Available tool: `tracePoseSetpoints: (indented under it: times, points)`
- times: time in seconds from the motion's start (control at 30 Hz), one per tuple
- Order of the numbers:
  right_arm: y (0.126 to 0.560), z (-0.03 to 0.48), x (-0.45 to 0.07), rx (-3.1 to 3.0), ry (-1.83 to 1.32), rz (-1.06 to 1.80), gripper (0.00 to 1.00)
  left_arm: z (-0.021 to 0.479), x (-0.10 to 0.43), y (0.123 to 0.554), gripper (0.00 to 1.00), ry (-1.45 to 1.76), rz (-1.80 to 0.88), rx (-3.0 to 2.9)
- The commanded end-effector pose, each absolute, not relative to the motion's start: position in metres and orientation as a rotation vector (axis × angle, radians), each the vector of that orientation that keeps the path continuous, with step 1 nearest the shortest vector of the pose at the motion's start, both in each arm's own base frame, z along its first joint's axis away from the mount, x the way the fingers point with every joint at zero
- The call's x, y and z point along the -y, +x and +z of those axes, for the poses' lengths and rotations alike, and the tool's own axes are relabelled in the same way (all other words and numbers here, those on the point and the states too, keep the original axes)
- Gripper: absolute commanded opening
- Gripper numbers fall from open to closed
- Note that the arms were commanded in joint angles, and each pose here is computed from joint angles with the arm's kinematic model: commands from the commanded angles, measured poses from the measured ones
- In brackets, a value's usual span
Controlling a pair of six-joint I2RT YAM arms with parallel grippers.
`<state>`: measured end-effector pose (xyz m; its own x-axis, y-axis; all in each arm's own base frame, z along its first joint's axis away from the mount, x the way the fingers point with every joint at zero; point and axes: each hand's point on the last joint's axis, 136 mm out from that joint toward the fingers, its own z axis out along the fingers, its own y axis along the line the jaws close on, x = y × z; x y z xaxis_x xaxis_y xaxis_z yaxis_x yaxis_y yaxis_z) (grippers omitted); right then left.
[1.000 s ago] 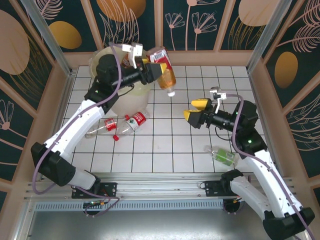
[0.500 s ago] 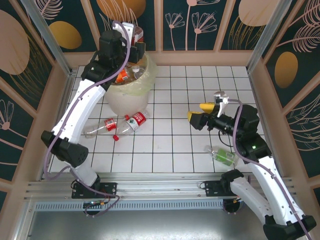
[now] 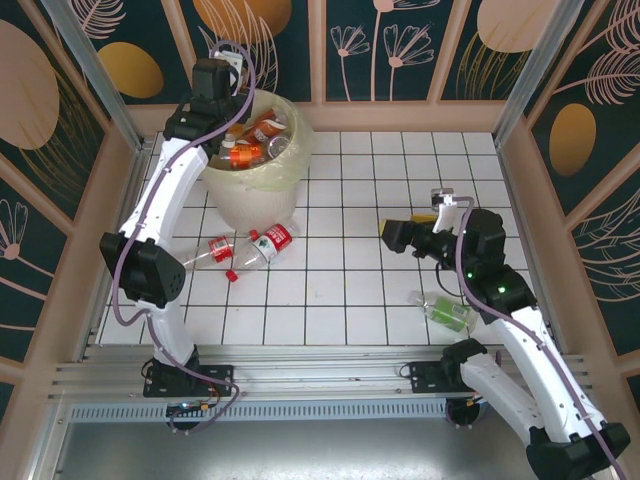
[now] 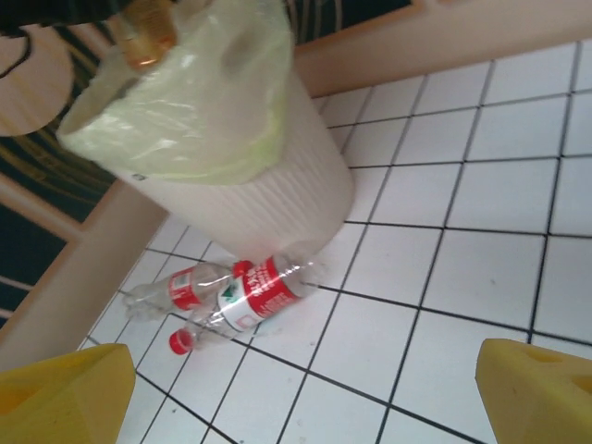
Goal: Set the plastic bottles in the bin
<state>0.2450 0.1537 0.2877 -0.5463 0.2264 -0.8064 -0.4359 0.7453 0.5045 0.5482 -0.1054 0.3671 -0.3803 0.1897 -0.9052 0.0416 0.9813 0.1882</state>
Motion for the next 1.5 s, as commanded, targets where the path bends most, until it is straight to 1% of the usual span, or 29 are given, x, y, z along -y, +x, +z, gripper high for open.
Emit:
tracePoseSetpoints:
  times: [0.0,0.23,0.33,0.4,0.53,0.7,0.9,1.07,1.3,1.47]
  points:
    - [0.247,0.265,-0.140,-2.036,-0.027,0.813,0.95,0.338,0.096,0.560,0.67,0.177,0.199,-2.023]
    - [0.249,0.253,-0.131,-2.064,0.034,0.762,0.95,0.313,0.095,0.566,0.72,0.178,0.186,-2.081]
    - [0.250,0.254,-0.128,-2.061,0.048,0.745,0.95,0.311,0.094,0.565,0.75,0.167,0.176,-2.089]
    - [0.251,0.253,-0.128,-2.063,0.057,0.744,0.96,0.314,0.095,0.564,0.78,0.161,0.165,-2.087]
    - [0.252,0.248,-0.122,-2.073,0.104,0.720,0.96,0.322,0.094,0.560,0.89,0.144,0.157,-2.082]
    - [0.254,0.239,-0.112,-2.095,0.184,0.672,0.99,0.339,0.093,0.551,0.99,0.128,0.131,-2.053]
    - [0.256,0.222,-0.102,-2.121,0.299,0.642,0.99,0.366,0.103,0.532,0.99,0.126,0.012,-2.009]
    - [0.256,0.204,-0.088,-2.165,0.429,0.574,0.99,0.387,0.124,0.503,0.99,0.178,-0.191,-1.964]
    - [0.245,0.194,-0.090,-2.251,0.483,0.607,0.99,0.415,0.172,0.424,0.99,0.356,-0.569,-1.815]
    - [0.227,0.179,-0.085,-2.396,0.477,0.529,0.99,0.403,0.218,0.375,0.99,0.502,-0.729,-1.780]
